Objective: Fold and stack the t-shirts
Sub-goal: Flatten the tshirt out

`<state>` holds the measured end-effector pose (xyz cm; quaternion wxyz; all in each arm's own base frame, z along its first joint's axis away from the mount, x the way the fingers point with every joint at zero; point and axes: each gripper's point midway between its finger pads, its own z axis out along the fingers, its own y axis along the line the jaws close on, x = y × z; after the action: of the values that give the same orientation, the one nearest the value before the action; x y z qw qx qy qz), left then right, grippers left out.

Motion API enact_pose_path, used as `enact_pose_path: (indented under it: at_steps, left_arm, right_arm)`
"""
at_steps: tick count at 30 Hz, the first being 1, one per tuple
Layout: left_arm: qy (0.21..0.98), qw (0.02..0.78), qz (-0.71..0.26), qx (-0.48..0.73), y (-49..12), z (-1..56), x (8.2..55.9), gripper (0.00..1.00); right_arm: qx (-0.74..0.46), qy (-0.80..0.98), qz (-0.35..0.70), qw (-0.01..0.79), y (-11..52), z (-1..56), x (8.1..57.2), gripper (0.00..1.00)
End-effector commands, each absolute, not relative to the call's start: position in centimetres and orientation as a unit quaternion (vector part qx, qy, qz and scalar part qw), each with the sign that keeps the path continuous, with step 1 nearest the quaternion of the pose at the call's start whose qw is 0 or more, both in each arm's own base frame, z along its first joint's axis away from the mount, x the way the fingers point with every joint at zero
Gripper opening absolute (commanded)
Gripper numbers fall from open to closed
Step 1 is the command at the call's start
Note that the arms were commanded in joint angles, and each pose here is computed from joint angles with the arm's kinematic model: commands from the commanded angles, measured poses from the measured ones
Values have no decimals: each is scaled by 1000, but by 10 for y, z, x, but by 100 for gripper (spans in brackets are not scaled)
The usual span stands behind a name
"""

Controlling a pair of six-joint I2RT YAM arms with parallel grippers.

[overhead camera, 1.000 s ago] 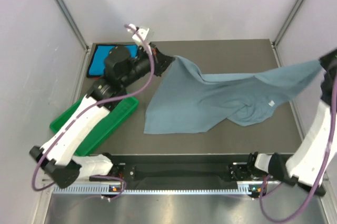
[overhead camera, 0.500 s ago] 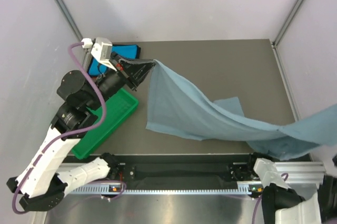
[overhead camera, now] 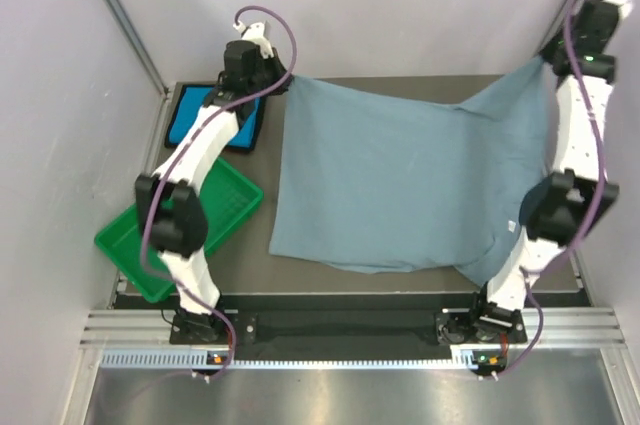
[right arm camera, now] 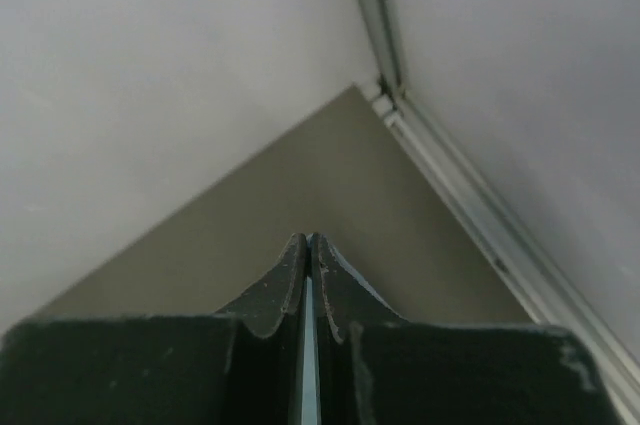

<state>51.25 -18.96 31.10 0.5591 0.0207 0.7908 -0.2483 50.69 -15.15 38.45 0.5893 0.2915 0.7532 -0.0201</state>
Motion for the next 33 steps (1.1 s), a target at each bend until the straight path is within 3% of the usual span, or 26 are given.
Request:
enact_pose_path:
  at_steps: [1,3,5,6,11,20,25,33]
  left_arm:
    - [760,591,-272,11,-168,330,568,0]
    - [779,567,-266,7,-164,281,602,0]
    - [772,579,-262,3,-151,276,627,0]
    - [783,565,-261,1,-149,246,640,0]
    - [786,574,-231,-5,-119,213,677,0]
    - [794,575,-197,12,-95,170,695,0]
    - [766,615,-188,11,-89,191,722,0]
    - [761,619,-192,11,-90,176,724,0]
  right_arm:
    - [208,745,42,632,-122,390,564,0]
    - [168,752,70,633,-105,356,607,0]
    - [142,751,95,638,-90,321,643,0]
    - [134,747,120,640,-80,315,653,0]
    - [135,729,161,651,-62,267,699,0]
    - [229,689,187,662,-74,260,717,0]
    - [213,649,186,706,-72,286,726,0]
    - [242,632,199,709,-75,275,736,0]
